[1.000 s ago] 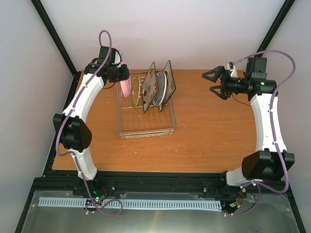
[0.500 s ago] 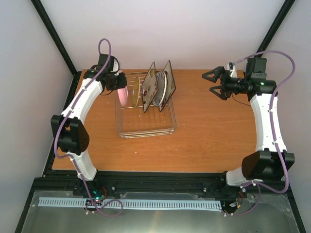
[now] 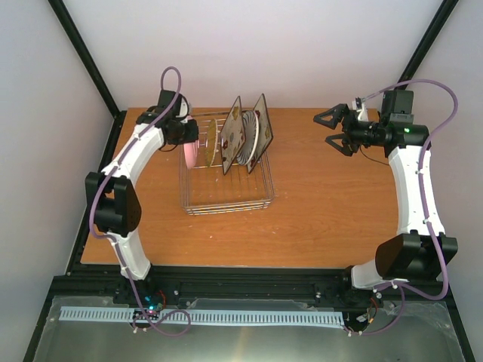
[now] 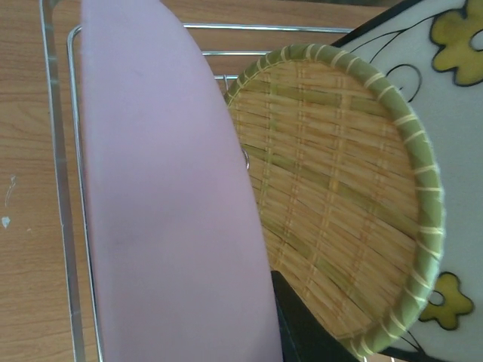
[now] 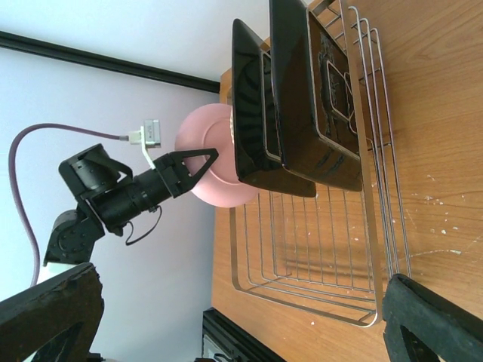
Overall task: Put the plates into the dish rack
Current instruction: Insert the plate into the dish rack.
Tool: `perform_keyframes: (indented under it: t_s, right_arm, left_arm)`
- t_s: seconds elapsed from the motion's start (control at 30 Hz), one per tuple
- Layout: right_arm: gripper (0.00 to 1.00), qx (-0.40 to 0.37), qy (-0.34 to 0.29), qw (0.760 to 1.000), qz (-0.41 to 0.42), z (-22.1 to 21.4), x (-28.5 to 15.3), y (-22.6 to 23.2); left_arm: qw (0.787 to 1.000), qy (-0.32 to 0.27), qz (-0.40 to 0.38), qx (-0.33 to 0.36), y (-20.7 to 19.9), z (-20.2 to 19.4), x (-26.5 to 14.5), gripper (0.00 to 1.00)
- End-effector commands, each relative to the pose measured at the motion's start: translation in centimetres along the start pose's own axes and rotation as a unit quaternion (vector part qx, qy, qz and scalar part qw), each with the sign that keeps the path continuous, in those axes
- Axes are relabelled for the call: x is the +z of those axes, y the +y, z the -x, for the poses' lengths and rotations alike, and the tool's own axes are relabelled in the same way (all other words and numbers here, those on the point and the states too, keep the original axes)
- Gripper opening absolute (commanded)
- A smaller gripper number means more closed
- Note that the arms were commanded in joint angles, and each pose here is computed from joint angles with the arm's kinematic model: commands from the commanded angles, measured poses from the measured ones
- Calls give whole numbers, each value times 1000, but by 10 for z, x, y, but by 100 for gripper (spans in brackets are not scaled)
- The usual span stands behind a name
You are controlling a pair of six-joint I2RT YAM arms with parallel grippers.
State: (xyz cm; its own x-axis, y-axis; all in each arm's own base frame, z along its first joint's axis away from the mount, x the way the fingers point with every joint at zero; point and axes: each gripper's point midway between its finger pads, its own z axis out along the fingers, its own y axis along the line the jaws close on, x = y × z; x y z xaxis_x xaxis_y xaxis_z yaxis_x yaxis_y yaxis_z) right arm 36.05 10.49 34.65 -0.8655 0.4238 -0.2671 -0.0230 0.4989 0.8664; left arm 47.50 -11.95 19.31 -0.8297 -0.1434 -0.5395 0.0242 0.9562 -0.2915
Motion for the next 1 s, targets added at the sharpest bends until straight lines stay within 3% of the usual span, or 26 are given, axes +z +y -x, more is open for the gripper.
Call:
perform_keyframes:
  t_s: [0.0, 0.17, 0.23, 0.3, 0.4, 0.5, 0.83, 0.97]
  right_arm:
    - [100, -11, -8, 1000, 2, 1, -4, 2]
    - [100, -13, -10, 1000, 3, 3, -5, 4]
    - [100, -13, -10, 1000, 3, 3, -5, 4]
    - [100, -14, -10, 1000, 3, 3, -5, 4]
    - [100, -13, -10, 1000, 3, 3, -6, 4]
    - [100, -13, -10, 1000, 4, 3, -5, 3]
    - [100, -18, -10, 1000, 4, 3, -5, 3]
    - [100, -28, -15, 999, -6, 1, -5, -2]
  left_arm:
    - [999, -19, 12, 31, 5, 15, 10, 2]
    - [999, -13, 9, 36, 4, 16, 22, 3]
    - [999, -13, 8, 38, 2, 16, 25, 8]
    - [999, -20, 3, 42, -2, 21, 23, 17]
    - [998, -41, -7, 42, -10, 32, 11, 44]
    - [996, -67, -23, 46, -20, 46, -8, 62]
    - [985, -144, -85, 43, -50, 80, -94, 82]
    - [978, -187, -82, 45, -51, 88, -147, 99]
